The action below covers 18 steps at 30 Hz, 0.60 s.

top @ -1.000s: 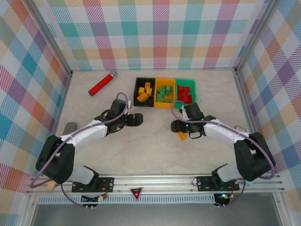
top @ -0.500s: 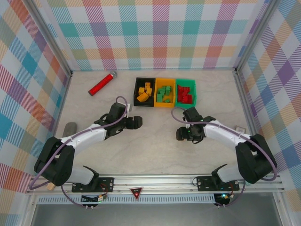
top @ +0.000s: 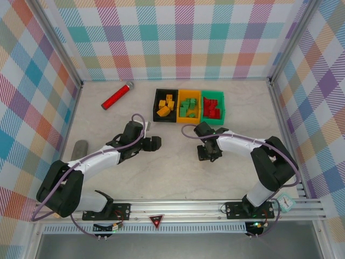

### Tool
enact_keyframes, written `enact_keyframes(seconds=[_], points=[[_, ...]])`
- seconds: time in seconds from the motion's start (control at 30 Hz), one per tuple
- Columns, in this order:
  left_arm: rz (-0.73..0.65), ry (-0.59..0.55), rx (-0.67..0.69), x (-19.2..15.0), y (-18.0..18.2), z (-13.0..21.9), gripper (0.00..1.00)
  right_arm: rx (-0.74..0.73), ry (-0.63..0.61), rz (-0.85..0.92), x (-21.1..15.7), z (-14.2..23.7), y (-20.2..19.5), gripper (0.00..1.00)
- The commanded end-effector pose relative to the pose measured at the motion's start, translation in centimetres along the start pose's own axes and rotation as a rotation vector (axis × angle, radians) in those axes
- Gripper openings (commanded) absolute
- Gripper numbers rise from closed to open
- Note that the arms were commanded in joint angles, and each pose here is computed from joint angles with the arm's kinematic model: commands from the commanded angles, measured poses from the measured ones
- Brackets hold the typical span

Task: Sort the legos into containers by color
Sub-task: Pick up the lego from the center of the table.

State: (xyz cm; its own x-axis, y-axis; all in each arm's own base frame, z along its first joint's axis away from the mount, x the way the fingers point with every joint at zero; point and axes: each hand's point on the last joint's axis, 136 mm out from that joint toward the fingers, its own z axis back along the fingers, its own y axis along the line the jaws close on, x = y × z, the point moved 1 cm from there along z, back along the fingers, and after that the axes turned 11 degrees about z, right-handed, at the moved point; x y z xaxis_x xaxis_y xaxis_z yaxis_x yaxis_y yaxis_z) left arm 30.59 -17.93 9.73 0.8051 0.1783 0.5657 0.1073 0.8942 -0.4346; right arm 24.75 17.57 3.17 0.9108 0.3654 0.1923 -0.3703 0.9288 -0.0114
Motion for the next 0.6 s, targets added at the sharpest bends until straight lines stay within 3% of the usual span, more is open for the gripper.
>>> enact_keyframes(seconds=[0.0,0.23,0.57], points=[[-0.019,-0.028,-0.008,0.2,-0.1,0.1,0.81,-0.048,0.015,0.015,0.0,0.4,0.0,0.34],[-0.008,-0.033,-0.005,0.6,-0.3,0.5,0.81,0.007,-0.083,0.032,3.2,3.4,2.0,0.32],[0.040,-0.057,0.044,0.8,0.9,0.8,0.77,0.170,-0.291,0.074,13.7,7.7,6.8,0.34]])
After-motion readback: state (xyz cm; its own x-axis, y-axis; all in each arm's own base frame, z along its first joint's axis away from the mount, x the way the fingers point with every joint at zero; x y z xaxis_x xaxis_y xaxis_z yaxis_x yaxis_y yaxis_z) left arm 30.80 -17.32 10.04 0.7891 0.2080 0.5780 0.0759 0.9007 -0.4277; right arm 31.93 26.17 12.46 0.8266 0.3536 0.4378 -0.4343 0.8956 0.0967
